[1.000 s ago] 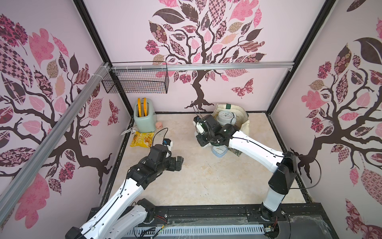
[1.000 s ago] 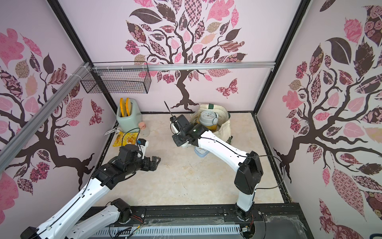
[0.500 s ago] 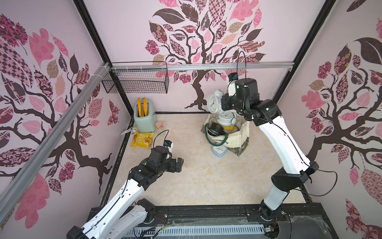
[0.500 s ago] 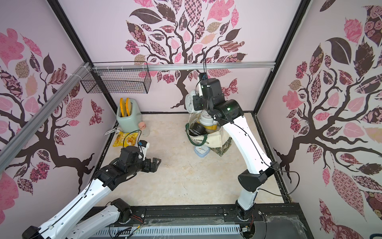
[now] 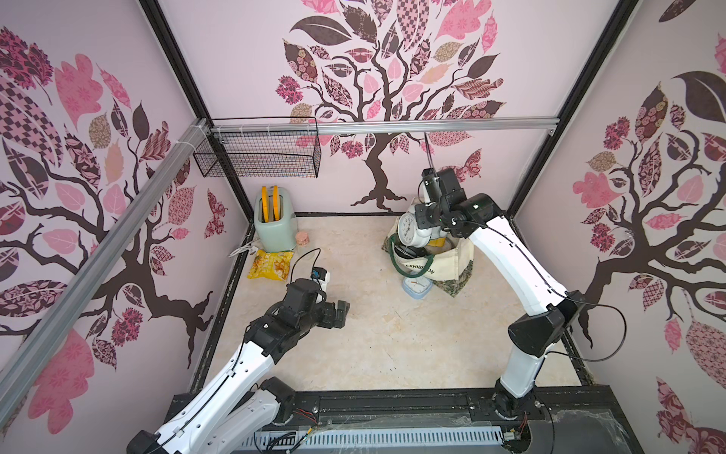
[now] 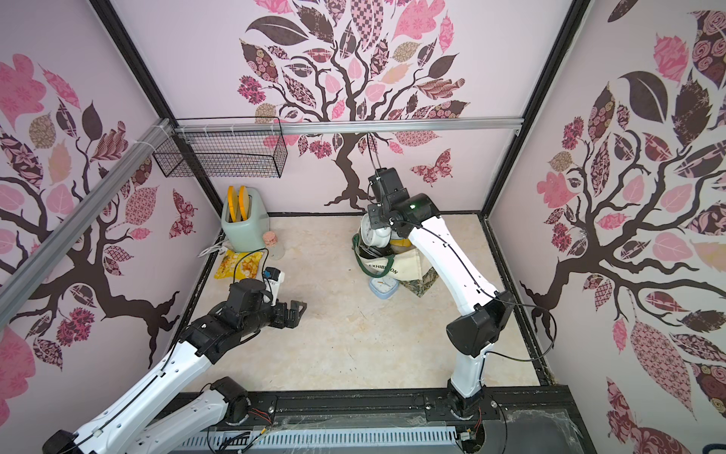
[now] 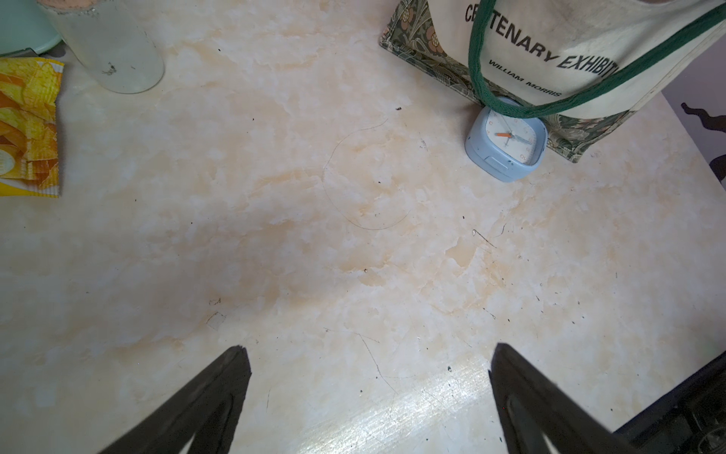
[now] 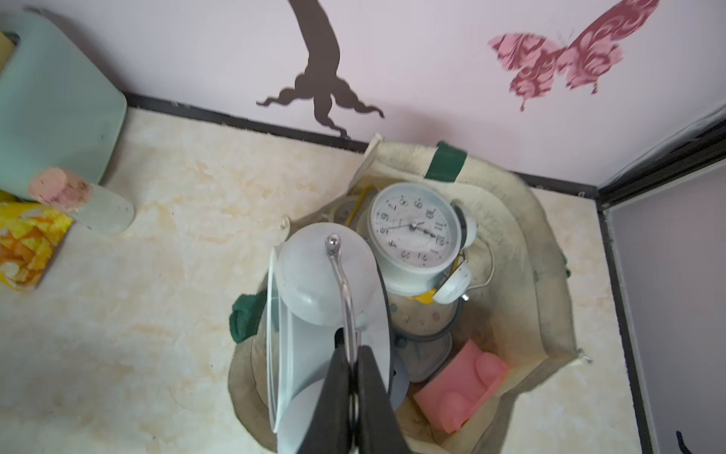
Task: Put the alarm clock into the canvas bag
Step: Place the alarm at the canvas bag.
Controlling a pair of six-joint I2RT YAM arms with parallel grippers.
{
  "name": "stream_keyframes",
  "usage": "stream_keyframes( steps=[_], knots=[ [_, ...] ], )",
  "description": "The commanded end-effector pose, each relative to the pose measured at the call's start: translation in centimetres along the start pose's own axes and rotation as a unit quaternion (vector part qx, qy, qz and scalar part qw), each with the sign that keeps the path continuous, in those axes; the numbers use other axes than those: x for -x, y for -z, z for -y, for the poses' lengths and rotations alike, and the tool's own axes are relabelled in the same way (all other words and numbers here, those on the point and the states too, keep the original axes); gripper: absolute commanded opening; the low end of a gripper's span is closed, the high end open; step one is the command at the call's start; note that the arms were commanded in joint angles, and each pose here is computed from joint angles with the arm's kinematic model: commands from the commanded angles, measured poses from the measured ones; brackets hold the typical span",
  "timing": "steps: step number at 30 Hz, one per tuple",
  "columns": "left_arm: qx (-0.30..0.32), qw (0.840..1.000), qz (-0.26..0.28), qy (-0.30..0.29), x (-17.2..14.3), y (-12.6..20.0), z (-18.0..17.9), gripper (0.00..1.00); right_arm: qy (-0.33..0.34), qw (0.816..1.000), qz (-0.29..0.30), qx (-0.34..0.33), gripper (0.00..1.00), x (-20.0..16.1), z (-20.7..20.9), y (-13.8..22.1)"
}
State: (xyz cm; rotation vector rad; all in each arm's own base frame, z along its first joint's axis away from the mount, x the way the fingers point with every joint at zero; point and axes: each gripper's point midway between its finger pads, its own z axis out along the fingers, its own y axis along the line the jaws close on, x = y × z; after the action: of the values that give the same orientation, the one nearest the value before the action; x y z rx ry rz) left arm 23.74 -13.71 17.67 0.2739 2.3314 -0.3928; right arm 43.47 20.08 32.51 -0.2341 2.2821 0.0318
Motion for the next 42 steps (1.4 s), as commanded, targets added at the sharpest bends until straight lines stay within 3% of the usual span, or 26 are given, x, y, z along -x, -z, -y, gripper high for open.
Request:
stream_keyframes(
  steps=[1,9,14,19,23,25,28,31,36,42],
  knots=[
    [-0.002,1.0,0.003,-0.009,-0.5,-0.2,-0.1,0.98,-0.03,0.998,0.048,0.002,0.0,1.5,1.2,3.1],
    [-0.003,1.0,0.003,-0.014,-0.6,-0.2,0.1,0.98,-0.046,0.999,0.011,-0.026,0.0,-2.1,4.3,2.7],
    [-0.008,1.0,0.001,-0.015,-0.6,-0.3,0.4,0.98,-0.077,0.996,-0.017,-0.048,0.0,-4.1,7.9,0.6],
    [-0.014,1.0,-0.004,-0.013,-0.7,-0.5,0.6,0.98,-0.072,0.994,-0.023,-0.077,0.0,-3.7,9.7,-1.6],
    [-0.014,1.0,-0.005,-0.012,-0.8,-0.5,0.6,0.98,-0.071,0.988,-0.061,-0.119,0.0,-4.6,11.3,-3.8],
    [-0.014,1.0,-0.004,-0.011,-0.7,-0.5,0.6,0.98,-0.083,0.988,-0.068,-0.108,0.01,-5.6,11.2,-4.6],
    [-0.016,1.0,-0.003,-0.009,-0.5,-0.6,0.7,0.98,-0.099,0.986,-0.083,-0.11,0.08,-7.5,11.7,-5.7],
    [-0.022,1.0,-0.004,-0.009,-0.4,-0.6,1.0,0.98,-0.118,0.983,-0.092,-0.105,0.28,-8.5,12.1,-6.2],
    [-0.046,0.999,-0.01,-0.013,0.2,-0.7,2.1,0.98,-0.142,0.984,-0.055,-0.092,0.49,-6.6,12.1,-5.0],
    [-0.072,0.996,-0.011,-0.049,0.9,-1.6,5.0,0.98,-0.165,0.986,0.001,-0.035,0.57,-3.4,10.7,-2.3]
  ],
)
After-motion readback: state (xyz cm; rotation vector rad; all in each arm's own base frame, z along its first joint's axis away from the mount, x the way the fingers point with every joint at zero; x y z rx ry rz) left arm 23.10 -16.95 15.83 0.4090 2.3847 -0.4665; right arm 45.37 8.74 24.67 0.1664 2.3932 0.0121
